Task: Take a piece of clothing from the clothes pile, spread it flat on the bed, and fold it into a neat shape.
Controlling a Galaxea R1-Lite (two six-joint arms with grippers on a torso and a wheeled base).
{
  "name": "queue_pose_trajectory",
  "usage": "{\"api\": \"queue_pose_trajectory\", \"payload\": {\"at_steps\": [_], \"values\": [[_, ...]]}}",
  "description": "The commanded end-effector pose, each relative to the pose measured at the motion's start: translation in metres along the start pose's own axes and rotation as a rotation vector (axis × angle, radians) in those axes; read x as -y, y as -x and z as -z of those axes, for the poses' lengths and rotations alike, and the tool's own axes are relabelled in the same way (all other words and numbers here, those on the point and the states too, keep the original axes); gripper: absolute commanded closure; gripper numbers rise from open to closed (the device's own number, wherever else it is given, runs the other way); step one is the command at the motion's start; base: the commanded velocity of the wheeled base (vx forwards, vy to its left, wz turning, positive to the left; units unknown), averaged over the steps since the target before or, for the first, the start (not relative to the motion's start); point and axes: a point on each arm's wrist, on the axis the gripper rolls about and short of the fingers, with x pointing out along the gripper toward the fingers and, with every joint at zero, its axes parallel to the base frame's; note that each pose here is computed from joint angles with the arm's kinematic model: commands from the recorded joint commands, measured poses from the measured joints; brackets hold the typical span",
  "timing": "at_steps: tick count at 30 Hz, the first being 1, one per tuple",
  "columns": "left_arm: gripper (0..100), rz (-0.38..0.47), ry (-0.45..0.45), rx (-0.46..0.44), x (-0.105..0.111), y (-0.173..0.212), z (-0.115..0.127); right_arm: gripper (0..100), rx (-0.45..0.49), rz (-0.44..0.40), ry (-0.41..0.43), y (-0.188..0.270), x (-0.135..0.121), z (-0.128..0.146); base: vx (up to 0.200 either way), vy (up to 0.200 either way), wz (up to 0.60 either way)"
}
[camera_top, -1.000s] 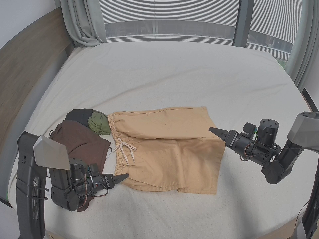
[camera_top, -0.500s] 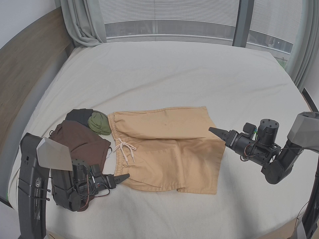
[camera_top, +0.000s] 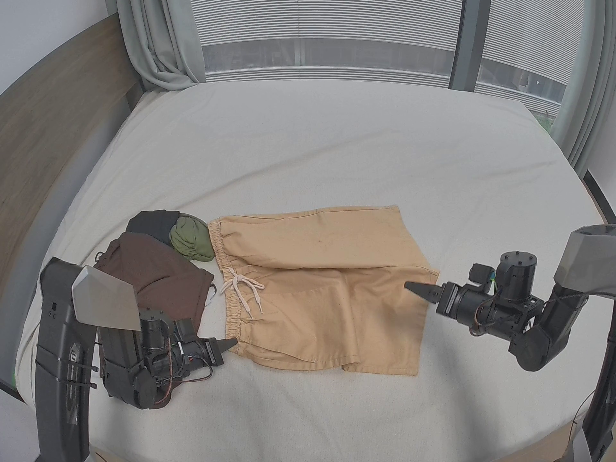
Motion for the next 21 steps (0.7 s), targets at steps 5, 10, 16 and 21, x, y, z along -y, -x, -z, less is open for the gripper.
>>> {"api": "queue_pose_trajectory", "payload": {"at_steps": [5, 10, 16, 21], "values": [[100, -0.001, -0.002, 0.001, -0.001, 0.000, 0.000, 0, -0.203, 0.111, 0.058, 0.008, 0.028, 0.049, 0.000, 0.000, 0.00], [100, 0.000, -0.004, 0.004, -0.001, 0.000, 0.000, 0, -0.275, 0.151, 0.041, 0.005, 0.042, 0.067, 0.000, 0.000, 0.00], [100, -0.001, -0.005, 0.004, -0.001, 0.000, -0.001, 0, -0.313, 0.173, 0.023, 0.000, 0.052, 0.079, 0.000, 0.000, 0.00], [100, 0.001, -0.007, 0.008, -0.001, 0.000, -0.002, 0, -0.336, 0.177, 0.015, -0.001, 0.053, 0.086, 0.000, 0.000, 0.00]]}}
